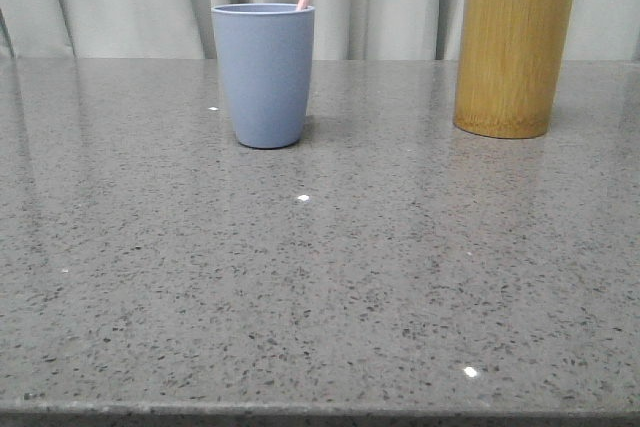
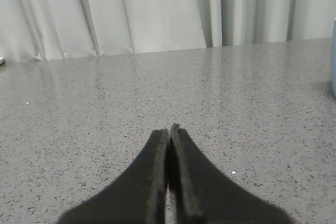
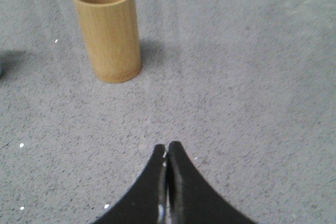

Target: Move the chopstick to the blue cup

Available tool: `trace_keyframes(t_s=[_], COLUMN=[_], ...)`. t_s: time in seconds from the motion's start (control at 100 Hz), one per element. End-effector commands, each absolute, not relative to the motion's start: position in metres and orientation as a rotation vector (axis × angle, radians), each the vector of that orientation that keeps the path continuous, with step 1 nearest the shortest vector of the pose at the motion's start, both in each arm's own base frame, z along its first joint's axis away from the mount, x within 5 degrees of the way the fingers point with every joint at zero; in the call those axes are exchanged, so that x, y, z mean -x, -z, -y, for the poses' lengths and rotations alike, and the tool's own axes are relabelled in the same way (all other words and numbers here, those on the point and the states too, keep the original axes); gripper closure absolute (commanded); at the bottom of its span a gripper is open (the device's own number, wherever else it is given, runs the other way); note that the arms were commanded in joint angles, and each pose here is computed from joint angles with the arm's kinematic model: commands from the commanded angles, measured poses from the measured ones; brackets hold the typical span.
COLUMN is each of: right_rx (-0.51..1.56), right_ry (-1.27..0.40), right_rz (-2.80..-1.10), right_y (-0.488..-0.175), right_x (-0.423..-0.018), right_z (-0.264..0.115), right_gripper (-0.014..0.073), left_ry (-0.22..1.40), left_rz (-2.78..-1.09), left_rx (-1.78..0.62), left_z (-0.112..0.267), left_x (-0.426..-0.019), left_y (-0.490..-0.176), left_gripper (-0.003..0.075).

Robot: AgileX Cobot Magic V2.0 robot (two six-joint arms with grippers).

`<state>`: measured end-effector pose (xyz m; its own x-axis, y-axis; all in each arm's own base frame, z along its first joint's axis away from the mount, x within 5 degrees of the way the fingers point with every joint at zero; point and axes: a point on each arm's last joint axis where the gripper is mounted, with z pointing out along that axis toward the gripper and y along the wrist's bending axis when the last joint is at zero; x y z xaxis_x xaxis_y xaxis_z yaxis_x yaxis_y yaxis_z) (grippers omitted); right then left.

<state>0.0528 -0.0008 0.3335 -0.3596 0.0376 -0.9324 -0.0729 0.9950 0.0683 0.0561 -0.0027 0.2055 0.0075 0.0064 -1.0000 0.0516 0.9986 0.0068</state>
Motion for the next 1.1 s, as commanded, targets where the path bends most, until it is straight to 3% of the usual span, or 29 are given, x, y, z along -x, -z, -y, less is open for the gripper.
trace_keyframes(t_s=[0.0, 0.41, 0.71, 1.09], right_rx=[0.049, 0.060, 0.046, 0.042], right_ry=[-0.080, -0.024, -0.046, -0.051], right_rz=[-1.808, -1.520, -1.468, -1.488], right_y=[-0.341, -0.257, -0.212, -0.205], right_x=[-0.049, -0.038, -0.054, -0.055], right_z=[0.003, -0.001, -0.003, -0.003], right_gripper=[0.0664, 0.0664, 0.0664, 0.0664], left_ry=[0.052, 0.052, 0.052, 0.052], left_rz=[-1.456, -1.456, -1.456, -1.456], left_rx=[-0.039, -0.039, -0.039, -0.039], left_z=[0.003, 0.003, 0.003, 0.003], left_x=[-0.053, -0.053, -0.053, -0.053], left_y=[-0.212, -0.212, -0.212, -0.212], left_gripper=[0.0739, 0.0739, 0.0739, 0.0739])
